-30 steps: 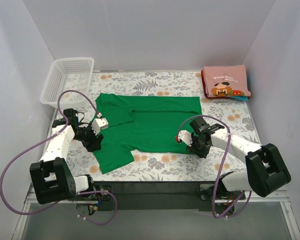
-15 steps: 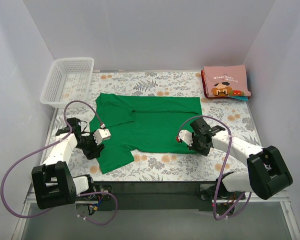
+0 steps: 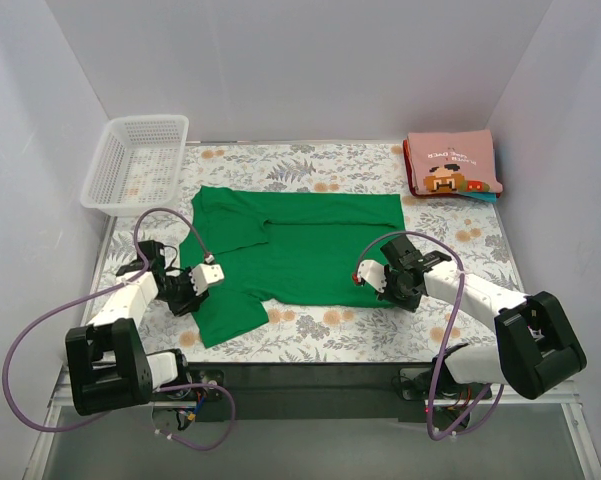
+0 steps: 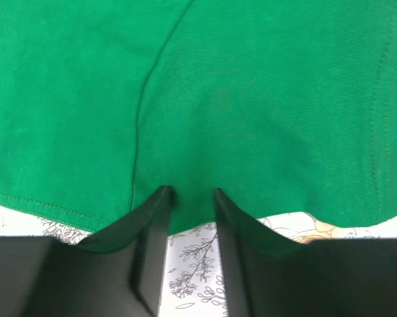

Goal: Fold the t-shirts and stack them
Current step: Fold the tshirt

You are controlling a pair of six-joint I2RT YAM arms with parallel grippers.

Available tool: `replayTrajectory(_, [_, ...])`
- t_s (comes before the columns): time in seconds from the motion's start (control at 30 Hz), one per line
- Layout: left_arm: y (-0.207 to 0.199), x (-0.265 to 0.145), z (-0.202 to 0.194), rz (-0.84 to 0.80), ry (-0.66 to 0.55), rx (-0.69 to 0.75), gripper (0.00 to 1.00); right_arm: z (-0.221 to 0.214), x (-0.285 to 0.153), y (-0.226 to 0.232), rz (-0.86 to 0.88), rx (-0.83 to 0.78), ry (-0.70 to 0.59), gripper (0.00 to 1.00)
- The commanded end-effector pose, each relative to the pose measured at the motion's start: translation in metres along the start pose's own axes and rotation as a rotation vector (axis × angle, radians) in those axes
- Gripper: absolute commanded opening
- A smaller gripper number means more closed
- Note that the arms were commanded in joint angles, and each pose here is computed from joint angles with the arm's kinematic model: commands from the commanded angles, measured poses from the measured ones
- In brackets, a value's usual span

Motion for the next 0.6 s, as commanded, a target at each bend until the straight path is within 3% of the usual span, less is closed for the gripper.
replayTrajectory(0.0, [-0.019,0.008,-0.02,-0.043,0.071,0.063,0.26,-0.016,0.004,0.008,0.033,-0.004,0.055,0.01])
replayTrajectory(0.2, [-0.022,-0.01,-0.008,-0.045,0.06,0.043,0.05,-0.021,-0.012,0.008,0.015,-0.014,0.034,0.01])
replayTrajectory(0.33, [-0.022,-0.028,0.0,-0.044,0.067,0.036,0.0,-0.024,-0.027,0.008,0.002,-0.016,0.003,0.01])
replayTrajectory(0.57, [-0.004,-0.056,0.031,-0.043,0.001,-0.017,0.0,-0.017,-0.047,-0.005,-0.039,-0.025,-0.059,0.01])
Point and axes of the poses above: each gripper's point midway between its finger pads, its own x axis out along the fingers, its own y axis along the line the jaws close on, z = x × y, the point moved 1 cm from there along -x, back along the fingers, and after that the axes turned 8 degrees about x, right-handed, at the moved point
